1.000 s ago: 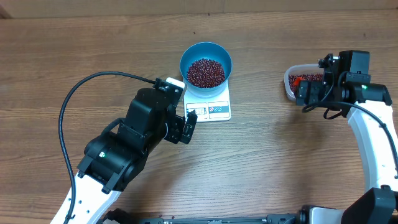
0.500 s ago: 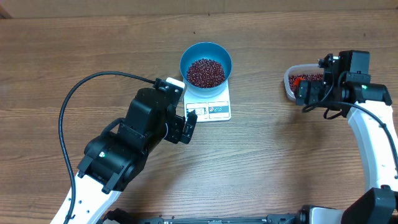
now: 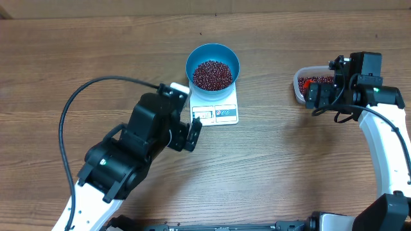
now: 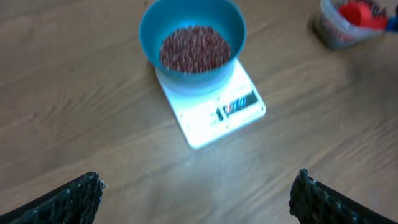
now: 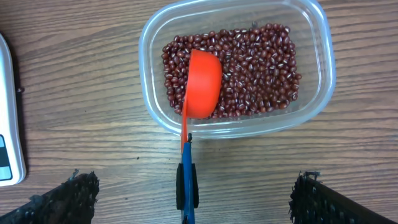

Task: Scoop item into bowl and weigh 150g on scale

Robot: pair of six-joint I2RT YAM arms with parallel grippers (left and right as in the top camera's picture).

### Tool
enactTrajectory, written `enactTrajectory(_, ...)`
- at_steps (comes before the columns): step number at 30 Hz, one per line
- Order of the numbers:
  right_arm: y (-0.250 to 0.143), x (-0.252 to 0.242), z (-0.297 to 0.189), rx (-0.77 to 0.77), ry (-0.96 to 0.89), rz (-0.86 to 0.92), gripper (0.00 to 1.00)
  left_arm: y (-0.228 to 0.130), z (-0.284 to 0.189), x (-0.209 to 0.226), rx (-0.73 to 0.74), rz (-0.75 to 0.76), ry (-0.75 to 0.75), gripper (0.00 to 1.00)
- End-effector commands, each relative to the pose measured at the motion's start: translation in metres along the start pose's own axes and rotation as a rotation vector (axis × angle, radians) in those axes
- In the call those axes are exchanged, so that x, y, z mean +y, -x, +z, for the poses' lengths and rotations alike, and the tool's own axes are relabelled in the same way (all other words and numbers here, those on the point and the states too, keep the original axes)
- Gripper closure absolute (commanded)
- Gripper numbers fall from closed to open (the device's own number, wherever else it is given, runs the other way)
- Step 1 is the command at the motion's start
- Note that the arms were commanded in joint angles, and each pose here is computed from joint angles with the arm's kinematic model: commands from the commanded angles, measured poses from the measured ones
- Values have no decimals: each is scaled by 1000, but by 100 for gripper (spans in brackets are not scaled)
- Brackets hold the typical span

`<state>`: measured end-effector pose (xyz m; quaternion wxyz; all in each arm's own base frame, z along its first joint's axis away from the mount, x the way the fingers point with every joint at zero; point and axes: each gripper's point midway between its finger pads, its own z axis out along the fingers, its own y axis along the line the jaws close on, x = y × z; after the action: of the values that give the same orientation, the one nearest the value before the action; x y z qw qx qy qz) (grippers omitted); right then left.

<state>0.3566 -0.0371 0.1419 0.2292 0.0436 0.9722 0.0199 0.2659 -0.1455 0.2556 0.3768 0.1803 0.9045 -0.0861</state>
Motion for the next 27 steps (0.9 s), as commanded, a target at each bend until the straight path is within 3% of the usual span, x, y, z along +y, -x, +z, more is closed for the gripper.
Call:
enactTrajectory(1,11,-2,-12,-42,-12,6,0,6,-24,2,-65,-30,-11,0)
enactTrajectory(9,11,-2,-12,-42,-12,7,0,8,-60,16,-190,-68,1,0)
enactTrajectory(16,11,-2,-12,-42,-12,7,0,-17,-64,32,-272,-178,5,0)
enactTrajectory(27,11,-2,-12,-42,-12,7,0,-37,-66,46,-605,-217,-9,1)
